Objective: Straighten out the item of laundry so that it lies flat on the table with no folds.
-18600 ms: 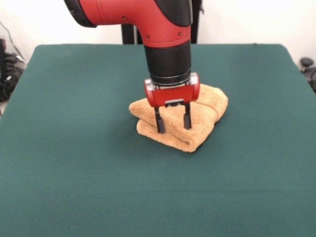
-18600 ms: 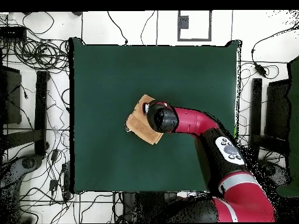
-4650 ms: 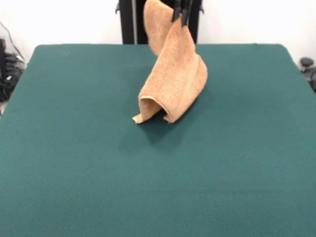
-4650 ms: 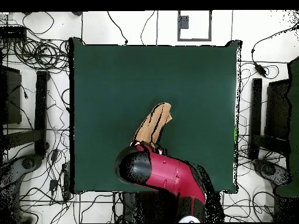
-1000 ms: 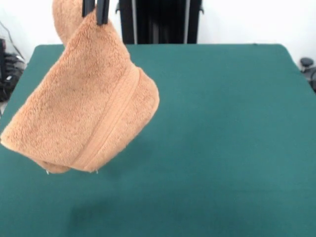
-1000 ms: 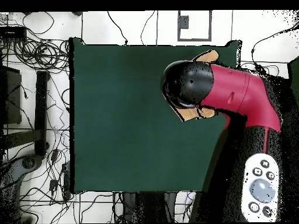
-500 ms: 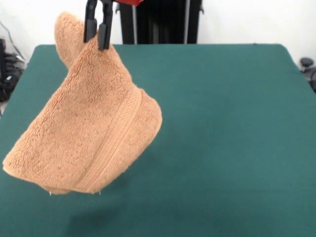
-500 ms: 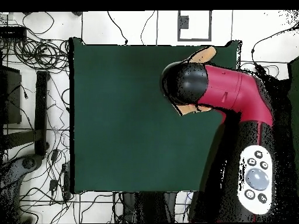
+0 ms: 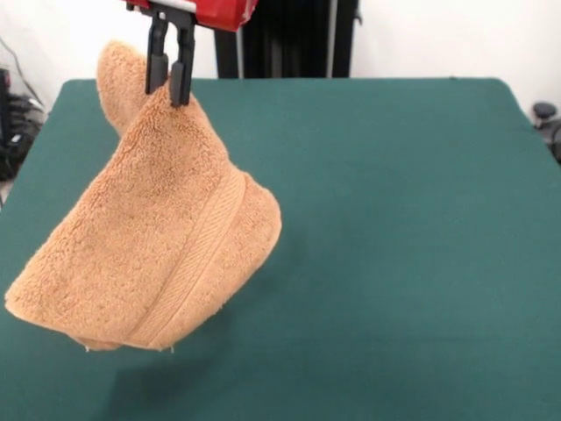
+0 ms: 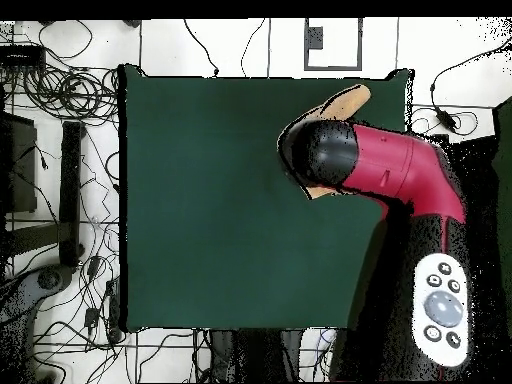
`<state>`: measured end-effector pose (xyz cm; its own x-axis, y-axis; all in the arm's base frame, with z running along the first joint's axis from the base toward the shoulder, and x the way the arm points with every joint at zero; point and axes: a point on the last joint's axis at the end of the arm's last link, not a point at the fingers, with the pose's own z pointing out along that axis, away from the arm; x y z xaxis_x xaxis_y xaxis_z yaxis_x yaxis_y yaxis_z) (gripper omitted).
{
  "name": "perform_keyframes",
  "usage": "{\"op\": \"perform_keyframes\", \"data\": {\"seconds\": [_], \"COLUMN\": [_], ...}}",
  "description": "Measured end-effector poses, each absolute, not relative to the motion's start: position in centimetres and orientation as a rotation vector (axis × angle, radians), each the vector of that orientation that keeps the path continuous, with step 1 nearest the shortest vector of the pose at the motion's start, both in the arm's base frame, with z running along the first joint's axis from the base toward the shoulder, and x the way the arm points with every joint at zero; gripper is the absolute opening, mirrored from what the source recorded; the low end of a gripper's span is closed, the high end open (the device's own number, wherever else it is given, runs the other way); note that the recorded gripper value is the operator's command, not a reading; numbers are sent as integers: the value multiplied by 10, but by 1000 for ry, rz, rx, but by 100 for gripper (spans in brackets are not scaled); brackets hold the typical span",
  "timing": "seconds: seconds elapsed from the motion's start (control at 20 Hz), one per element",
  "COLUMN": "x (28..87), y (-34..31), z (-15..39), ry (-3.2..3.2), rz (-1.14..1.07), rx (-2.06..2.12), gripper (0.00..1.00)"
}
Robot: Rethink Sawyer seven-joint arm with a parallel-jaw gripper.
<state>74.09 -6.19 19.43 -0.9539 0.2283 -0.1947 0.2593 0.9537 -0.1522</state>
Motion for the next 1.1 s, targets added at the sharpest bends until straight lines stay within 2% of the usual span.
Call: {"op": "perform_keyframes", "data": {"seconds": [1.1], "x": [681], "y": [-36], "z": [173], "ry": [3000], "rz": [-181], "rx": [406], "gripper": [0]}}
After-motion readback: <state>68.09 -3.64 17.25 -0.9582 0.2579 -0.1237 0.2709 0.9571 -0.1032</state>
